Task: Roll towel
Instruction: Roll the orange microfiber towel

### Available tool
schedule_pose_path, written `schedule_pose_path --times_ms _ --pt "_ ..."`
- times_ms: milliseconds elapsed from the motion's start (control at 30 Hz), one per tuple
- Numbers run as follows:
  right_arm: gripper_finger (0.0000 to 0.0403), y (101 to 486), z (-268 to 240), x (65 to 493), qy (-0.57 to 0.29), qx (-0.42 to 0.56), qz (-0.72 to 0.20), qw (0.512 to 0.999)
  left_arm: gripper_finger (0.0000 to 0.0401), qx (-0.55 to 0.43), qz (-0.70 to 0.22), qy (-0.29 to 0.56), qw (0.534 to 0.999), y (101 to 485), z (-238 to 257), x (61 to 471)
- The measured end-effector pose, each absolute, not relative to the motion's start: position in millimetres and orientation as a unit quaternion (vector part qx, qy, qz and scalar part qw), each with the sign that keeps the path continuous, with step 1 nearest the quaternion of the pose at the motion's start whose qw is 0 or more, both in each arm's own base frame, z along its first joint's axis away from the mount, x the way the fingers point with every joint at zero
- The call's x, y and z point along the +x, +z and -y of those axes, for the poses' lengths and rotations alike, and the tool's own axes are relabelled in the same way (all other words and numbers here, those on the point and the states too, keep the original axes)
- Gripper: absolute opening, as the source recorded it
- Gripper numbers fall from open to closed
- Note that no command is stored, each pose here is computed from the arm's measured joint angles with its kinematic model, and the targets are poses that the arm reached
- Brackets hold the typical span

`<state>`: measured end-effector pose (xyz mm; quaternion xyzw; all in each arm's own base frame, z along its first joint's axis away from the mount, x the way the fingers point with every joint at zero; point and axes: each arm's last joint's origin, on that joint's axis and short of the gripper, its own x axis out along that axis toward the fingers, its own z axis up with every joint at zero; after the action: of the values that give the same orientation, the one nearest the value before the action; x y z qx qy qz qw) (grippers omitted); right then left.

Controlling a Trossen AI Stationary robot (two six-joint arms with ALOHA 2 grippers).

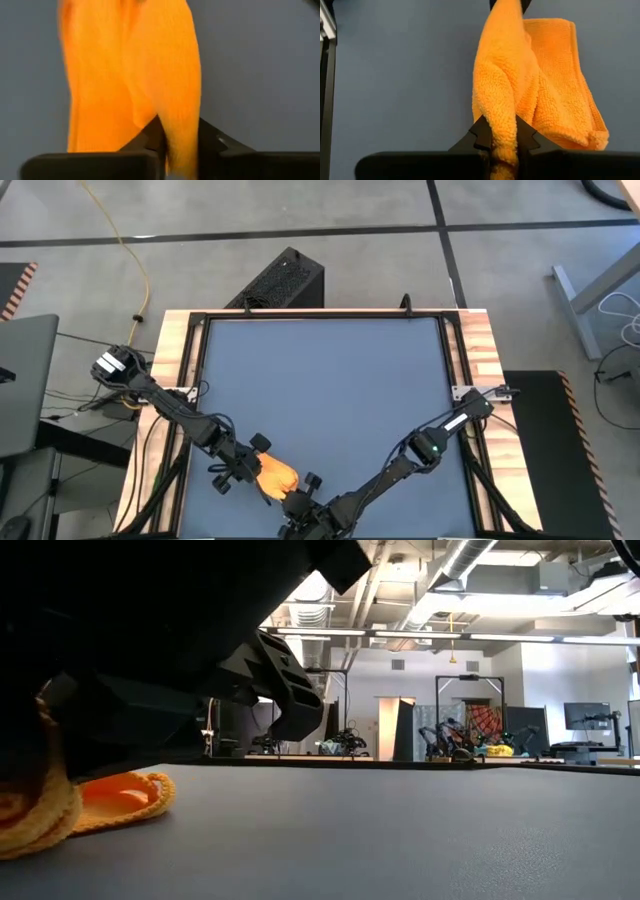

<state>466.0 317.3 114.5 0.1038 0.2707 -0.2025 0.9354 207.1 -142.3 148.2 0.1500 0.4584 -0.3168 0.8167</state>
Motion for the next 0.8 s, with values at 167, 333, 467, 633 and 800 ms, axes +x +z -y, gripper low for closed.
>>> schedule_pose_path --times_ms 167,333,467,633,800 --pt "0.0051 115 -317 466 -0.195 0.082 -0.277 0.937 0.0125 0.164 -0.468 -0.321 0.807 149 142 206" --pt "0.0052 116 -318 466 -0.193 0.073 -0.277 0.938 0.0192 0.169 -0.469 -0.320 0.805 155 143 209" --pt "0.0052 116 -317 466 -0.191 0.065 -0.279 0.939 0.0215 0.186 -0.454 -0.330 0.807 158 147 210" --pt "0.0052 117 -317 465 -0.190 0.060 -0.281 0.939 0.0215 0.208 -0.432 -0.307 0.822 154 151 213" --pt "0.0052 117 -317 465 -0.186 0.061 -0.285 0.938 0.0211 0.188 -0.396 -0.296 0.848 147 161 221"
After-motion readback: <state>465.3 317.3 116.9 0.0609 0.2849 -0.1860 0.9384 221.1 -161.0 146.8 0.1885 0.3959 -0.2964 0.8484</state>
